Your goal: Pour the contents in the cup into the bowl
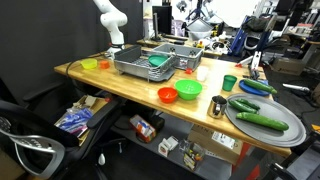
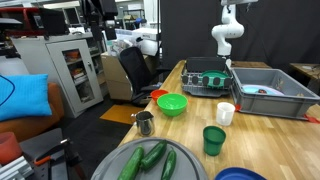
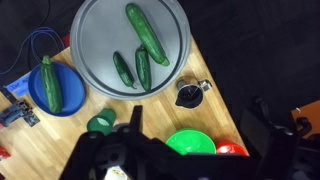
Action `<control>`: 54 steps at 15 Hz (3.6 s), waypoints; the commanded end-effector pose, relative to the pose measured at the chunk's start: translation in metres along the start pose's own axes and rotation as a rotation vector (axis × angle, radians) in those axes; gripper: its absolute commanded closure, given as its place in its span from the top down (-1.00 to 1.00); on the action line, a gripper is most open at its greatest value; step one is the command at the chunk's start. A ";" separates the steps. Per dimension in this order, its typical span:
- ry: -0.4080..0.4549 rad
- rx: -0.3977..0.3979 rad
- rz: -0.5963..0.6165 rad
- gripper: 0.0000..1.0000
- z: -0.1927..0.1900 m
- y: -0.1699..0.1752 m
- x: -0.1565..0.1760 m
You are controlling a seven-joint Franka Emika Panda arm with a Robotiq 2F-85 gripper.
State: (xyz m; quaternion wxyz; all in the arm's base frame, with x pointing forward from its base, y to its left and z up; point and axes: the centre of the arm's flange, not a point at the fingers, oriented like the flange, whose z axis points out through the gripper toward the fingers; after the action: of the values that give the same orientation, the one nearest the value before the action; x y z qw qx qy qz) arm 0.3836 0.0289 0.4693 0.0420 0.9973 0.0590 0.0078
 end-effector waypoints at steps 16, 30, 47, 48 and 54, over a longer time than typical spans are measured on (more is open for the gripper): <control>0.014 -0.057 -0.085 1.00 0.007 0.004 0.028; 0.106 0.116 -0.061 1.00 0.075 0.076 0.133; 0.083 0.087 -0.010 1.00 0.085 0.076 0.136; 0.080 0.079 0.002 1.00 0.089 0.080 0.140; 0.176 0.010 -0.043 1.00 0.129 0.108 0.176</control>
State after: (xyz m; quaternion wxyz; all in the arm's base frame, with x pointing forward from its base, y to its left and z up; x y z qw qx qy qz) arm 0.5504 -0.0570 0.3673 0.0181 0.9946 0.0655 0.0782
